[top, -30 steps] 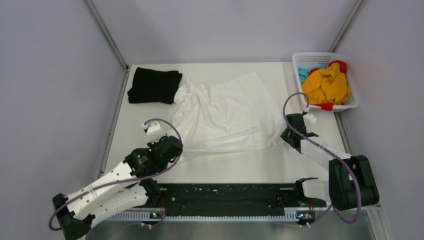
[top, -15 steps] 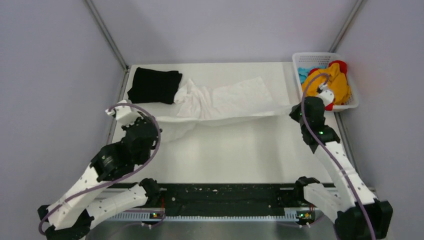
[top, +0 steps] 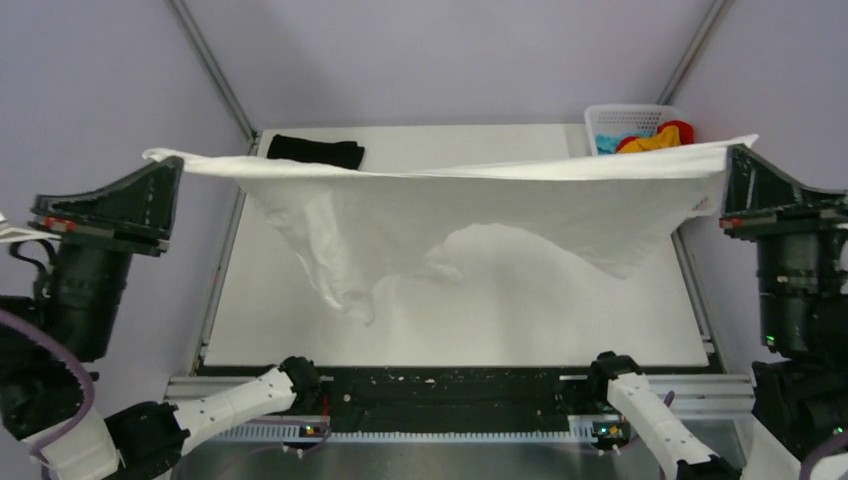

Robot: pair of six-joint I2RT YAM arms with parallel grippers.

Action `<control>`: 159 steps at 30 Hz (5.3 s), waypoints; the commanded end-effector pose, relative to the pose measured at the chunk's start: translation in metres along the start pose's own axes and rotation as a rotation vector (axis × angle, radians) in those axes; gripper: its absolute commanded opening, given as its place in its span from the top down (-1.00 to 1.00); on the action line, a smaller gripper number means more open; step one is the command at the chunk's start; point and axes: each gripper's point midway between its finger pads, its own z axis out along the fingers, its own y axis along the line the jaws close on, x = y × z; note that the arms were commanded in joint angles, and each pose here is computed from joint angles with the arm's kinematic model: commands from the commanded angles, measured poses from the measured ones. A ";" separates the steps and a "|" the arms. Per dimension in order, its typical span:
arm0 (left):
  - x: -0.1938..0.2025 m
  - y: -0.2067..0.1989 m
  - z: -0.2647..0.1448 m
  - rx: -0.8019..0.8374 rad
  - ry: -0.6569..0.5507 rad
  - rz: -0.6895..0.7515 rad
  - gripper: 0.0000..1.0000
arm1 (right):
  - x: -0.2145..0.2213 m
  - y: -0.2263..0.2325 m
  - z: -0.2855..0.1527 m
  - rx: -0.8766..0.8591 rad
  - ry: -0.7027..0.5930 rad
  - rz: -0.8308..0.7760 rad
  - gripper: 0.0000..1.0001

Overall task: Fold and stack the t-shirts
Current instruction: Flatten out the tshirt, then grab the side of the flattened tshirt closest away from the robot with both arms

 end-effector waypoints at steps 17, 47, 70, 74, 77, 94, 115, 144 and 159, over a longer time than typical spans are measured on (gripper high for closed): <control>0.152 0.103 0.241 -0.490 0.177 0.631 1.00 | 0.159 -0.095 0.100 0.338 0.279 -0.180 1.00; 0.489 0.250 0.179 -0.589 1.008 0.290 -0.93 | 0.484 -0.220 0.050 0.455 1.010 -0.161 -0.97; 0.622 0.333 0.142 -0.755 1.330 0.086 -0.93 | 0.567 -0.281 0.067 0.606 1.160 -0.196 -0.97; 0.632 0.341 0.176 -0.690 1.299 0.059 -0.94 | 0.576 -0.289 0.103 0.616 1.140 -0.204 -0.97; 0.636 0.336 0.198 -0.605 1.271 0.012 -0.95 | 0.574 -0.300 0.127 0.633 1.108 -0.233 -0.97; 0.533 0.243 0.250 -0.385 1.098 0.039 -0.97 | 0.491 -0.213 0.166 0.405 0.987 -0.251 -0.98; 0.478 0.187 -0.195 -0.875 1.336 0.015 -0.79 | 0.403 -0.214 -0.057 0.489 0.892 -0.100 -0.98; 0.520 0.168 -0.193 -0.636 1.436 -0.010 1.00 | 0.419 -0.247 -0.148 0.850 0.894 0.144 -0.82; 0.519 0.158 -0.177 -0.536 1.426 0.017 1.00 | 0.442 -0.277 -0.195 1.005 0.867 0.207 -0.40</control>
